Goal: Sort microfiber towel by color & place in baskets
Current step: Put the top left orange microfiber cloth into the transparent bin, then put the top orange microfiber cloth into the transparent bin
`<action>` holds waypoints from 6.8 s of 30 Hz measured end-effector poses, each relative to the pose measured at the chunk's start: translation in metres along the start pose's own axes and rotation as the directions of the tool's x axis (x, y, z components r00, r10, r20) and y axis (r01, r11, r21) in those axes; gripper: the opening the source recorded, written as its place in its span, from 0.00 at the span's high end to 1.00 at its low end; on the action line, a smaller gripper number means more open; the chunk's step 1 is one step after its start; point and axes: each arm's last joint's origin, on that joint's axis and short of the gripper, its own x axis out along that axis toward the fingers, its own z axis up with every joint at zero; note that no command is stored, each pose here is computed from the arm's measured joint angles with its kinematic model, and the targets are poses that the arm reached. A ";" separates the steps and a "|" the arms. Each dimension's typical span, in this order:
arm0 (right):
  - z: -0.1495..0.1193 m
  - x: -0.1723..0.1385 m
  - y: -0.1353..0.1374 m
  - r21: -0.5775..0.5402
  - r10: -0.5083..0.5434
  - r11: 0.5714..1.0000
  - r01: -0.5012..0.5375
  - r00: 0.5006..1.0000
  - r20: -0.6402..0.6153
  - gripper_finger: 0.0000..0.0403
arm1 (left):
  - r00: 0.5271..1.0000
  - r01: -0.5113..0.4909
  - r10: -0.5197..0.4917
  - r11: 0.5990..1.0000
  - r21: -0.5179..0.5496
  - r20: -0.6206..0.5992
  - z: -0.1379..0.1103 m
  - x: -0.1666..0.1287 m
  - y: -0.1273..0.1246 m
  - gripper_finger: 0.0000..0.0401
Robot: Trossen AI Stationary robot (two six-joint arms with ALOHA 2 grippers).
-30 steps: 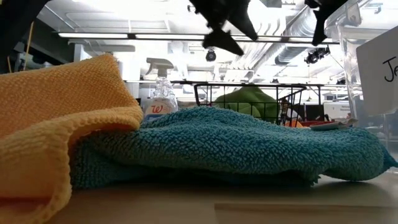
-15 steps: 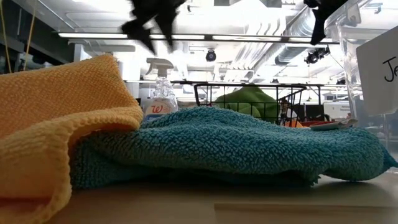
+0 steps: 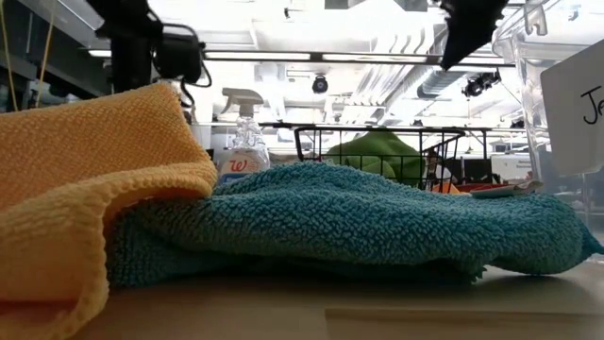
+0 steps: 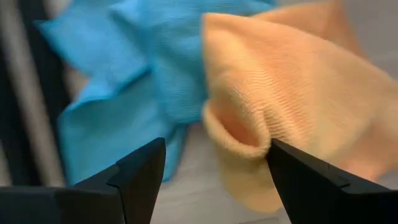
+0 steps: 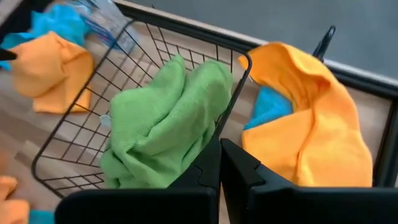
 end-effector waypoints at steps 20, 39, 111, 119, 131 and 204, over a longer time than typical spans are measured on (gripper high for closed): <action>0.000 0.022 0.012 -0.049 -0.050 0.998 0.047 0.997 -0.061 1.00 | 0.985 0.169 -0.170 0.983 0.075 -0.002 0.001 0.019 -0.009 0.41; -0.009 -0.060 -0.044 0.047 0.093 0.993 -0.104 0.976 0.196 1.00 | 0.646 0.594 -0.707 0.703 0.392 0.289 0.000 -0.162 -0.064 1.00; -0.014 -0.066 -0.055 -0.032 0.026 0.999 -0.019 0.974 0.224 1.00 | 0.185 0.409 -0.866 -0.362 0.838 -0.464 -0.121 -0.139 -0.390 0.38; -0.014 -0.066 -0.055 -0.030 0.027 0.999 -0.020 0.974 0.224 1.00 | 0.264 0.019 -0.872 -0.423 0.906 -0.412 -0.129 -0.168 -0.382 0.38; -0.014 -0.066 -0.055 -0.032 0.027 0.999 -0.021 0.974 0.224 1.00 | 0.195 -0.332 -0.924 -0.377 0.865 -0.328 -0.124 -0.174 -0.391 0.38; -0.018 0.216 -0.131 0.383 -0.320 0.812 0.441 0.884 -0.340 0.70 | 0.326 0.718 -0.819 0.540 0.439 0.473 -0.042 -0.113 -0.043 0.46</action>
